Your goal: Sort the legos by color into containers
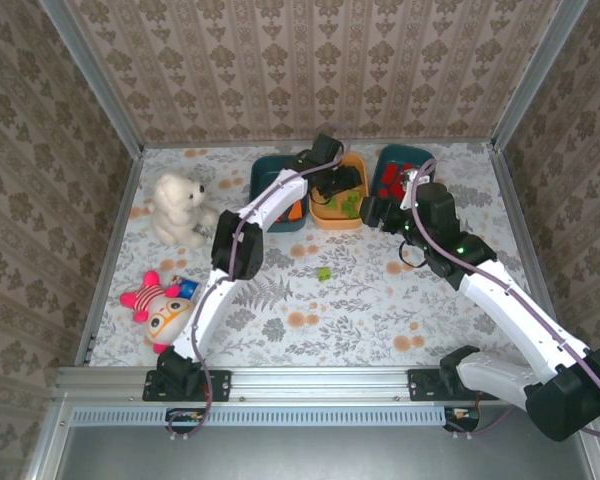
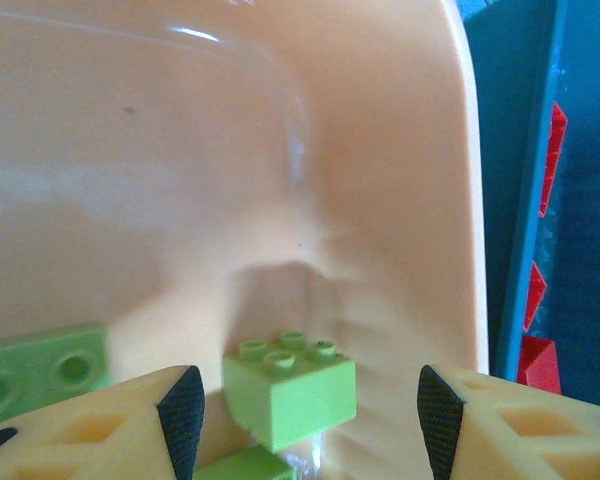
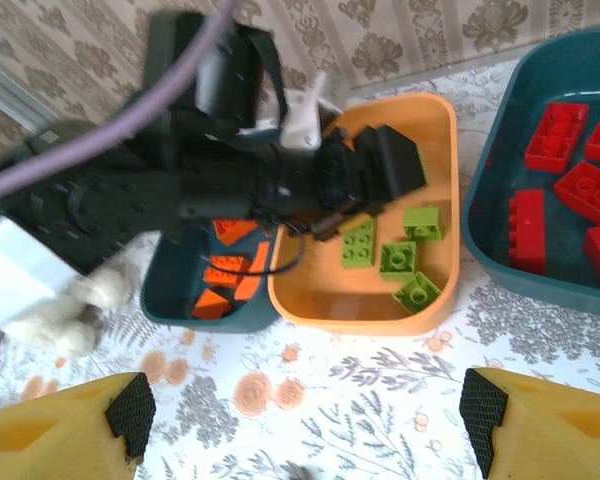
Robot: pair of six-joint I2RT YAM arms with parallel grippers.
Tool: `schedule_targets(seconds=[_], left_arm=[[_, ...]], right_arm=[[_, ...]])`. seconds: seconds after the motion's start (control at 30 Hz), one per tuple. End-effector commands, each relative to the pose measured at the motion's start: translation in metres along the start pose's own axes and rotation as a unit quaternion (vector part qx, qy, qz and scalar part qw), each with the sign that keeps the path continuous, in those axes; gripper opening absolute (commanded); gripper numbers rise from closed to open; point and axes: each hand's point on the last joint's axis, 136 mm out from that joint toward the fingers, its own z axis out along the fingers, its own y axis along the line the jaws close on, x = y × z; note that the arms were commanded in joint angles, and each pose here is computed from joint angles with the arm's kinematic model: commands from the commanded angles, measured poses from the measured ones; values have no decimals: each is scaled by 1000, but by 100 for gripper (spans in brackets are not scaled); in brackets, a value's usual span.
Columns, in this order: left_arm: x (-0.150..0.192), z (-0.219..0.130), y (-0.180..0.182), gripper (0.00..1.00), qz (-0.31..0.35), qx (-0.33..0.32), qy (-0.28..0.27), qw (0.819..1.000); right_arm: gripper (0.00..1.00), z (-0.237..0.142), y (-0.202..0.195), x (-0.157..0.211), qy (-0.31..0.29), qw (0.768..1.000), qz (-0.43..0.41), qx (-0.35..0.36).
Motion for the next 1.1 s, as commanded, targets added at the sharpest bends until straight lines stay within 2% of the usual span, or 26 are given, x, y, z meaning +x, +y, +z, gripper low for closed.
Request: schedule_targets(seconds=[0.0, 0.1, 0.17, 0.3, 0.43, 0.6, 0.7, 0.93, 1.07], left_arm=[[-40, -92, -35, 62, -6, 28, -60, 998], [-38, -138, -24, 63, -12, 27, -87, 996], [-24, -163, -13, 64, -3, 21, -89, 996], [34, -213, 14, 69, 31, 10, -65, 997], [103, -251, 49, 72, 30, 2, -35, 999], [169, -290, 80, 75, 20, 13, -44, 999], [199, -304, 95, 77, 5, 25, -51, 998], [226, -328, 122, 79, -24, 19, -82, 996], [227, -333, 122, 79, -25, 20, -86, 996]], right_arm=[[82, 3, -2, 23, 44, 997, -57, 21], [82, 13, 3, 55, 94, 992, -78, 24], [81, 21, 12, 74, 115, 990, -79, 12], [81, 39, 31, 106, 150, 985, -90, -2], [81, 61, 36, 140, 213, 972, -101, 8], [80, 83, 31, 178, 305, 947, -96, 43], [80, 92, 33, 193, 332, 937, -99, 49], [79, 102, 21, 218, 364, 923, -90, 86], [71, 109, 25, 225, 373, 920, -88, 78]])
